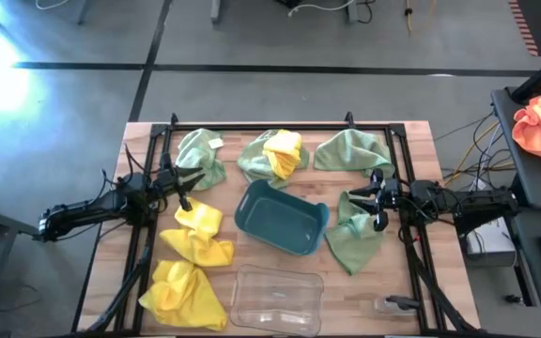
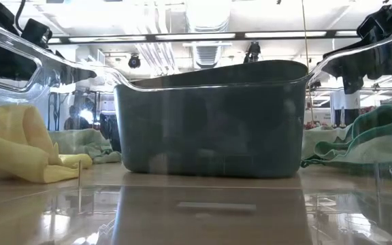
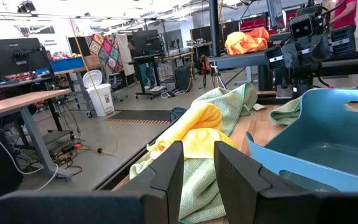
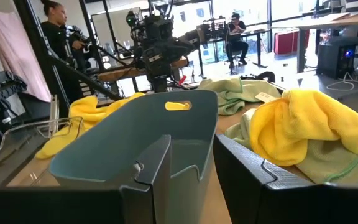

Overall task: Sort microfiber towel by color & place in baskets
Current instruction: Put the top right green microfiber cloth into the blue bin

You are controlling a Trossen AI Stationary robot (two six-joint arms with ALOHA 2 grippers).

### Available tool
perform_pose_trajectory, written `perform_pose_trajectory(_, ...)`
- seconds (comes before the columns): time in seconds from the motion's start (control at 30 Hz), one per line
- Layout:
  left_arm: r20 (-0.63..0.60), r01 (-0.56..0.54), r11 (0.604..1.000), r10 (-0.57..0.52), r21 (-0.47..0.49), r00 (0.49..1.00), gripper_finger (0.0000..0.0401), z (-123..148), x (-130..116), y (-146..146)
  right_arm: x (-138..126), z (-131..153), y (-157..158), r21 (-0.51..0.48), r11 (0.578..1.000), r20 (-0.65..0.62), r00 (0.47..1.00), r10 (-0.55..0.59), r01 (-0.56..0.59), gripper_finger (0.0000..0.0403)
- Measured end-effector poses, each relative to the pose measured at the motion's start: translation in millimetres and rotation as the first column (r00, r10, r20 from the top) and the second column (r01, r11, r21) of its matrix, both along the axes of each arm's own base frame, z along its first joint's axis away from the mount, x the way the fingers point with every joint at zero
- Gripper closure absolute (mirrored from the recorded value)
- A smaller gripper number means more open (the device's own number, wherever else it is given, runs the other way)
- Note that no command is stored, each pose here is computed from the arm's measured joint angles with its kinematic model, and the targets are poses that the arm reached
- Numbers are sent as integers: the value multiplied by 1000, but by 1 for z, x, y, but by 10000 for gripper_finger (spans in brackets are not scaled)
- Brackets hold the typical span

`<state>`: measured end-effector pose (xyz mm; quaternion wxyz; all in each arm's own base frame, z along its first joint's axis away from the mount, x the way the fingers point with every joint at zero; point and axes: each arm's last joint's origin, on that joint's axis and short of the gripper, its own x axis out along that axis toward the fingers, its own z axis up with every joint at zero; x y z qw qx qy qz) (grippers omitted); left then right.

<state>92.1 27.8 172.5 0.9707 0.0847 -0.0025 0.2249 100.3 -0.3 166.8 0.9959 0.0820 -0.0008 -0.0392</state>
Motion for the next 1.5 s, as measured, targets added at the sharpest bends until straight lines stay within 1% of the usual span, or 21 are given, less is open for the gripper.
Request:
perform_pose_trajectory(0.2, 0, 0, 1000, 0, 0, 1000, 326, 0, 0, 0, 0, 0, 0, 4, 1000, -1, 1000, -1, 1, 289)
perform_pose_trajectory(0.43, 0, 0, 1000, 0, 0, 1000, 326, 0, 0, 0, 0, 0, 0, 114, 993, 7, 1000, -4, 3, 289)
perform_pose_trajectory(0.67, 20, -1, 1000, 1, 5, 1000, 326, 2, 0, 0, 0, 0, 0, 252, 968, 18, 1000, -6, 2, 289)
perform_pose_trajectory(0.77, 42, -1, 1000, 1, 9, 999, 326, 4, 0, 0, 0, 0, 0, 287, 958, 20, 1000, -8, 2, 289)
perform_pose_trajectory(0.93, 48, -1, 1000, 1, 11, 999, 326, 4, 0, 0, 0, 0, 0, 292, 956, 21, 1000, -20, 13, 289)
perform_pose_trajectory(0.97, 51, 0, 1000, 0, 4, 999, 326, 4, 0, 0, 0, 0, -1, 293, 956, 22, 999, -28, 20, 289)
perform_pose_trajectory(1.0, 64, 3, 1000, -2, -24, 998, 326, 4, 0, 0, 0, 0, -1, 292, 956, 22, 999, -32, 24, 289)
perform_pose_trajectory(1.1, 133, 24, 986, -2, -163, 991, 327, 4, 0, 0, 0, 0, -1, 288, 957, 22, 999, -34, 26, 289)
perform_pose_trajectory(1.17, 161, 35, 975, 1, -218, 987, 326, 5, 0, 0, 0, 0, -1, 291, 956, 22, 999, -33, 26, 289)
perform_pose_trajectory(1.43, 183, 43, 969, 2, -242, 983, 326, 5, 0, 0, 0, 0, -1, 297, 955, 22, 999, -34, 26, 289)
perform_pose_trajectory(1.5, 191, 47, 964, 4, -260, 982, 326, 5, 0, 0, 0, 0, -1, 326, 945, 26, 999, -39, 28, 289)
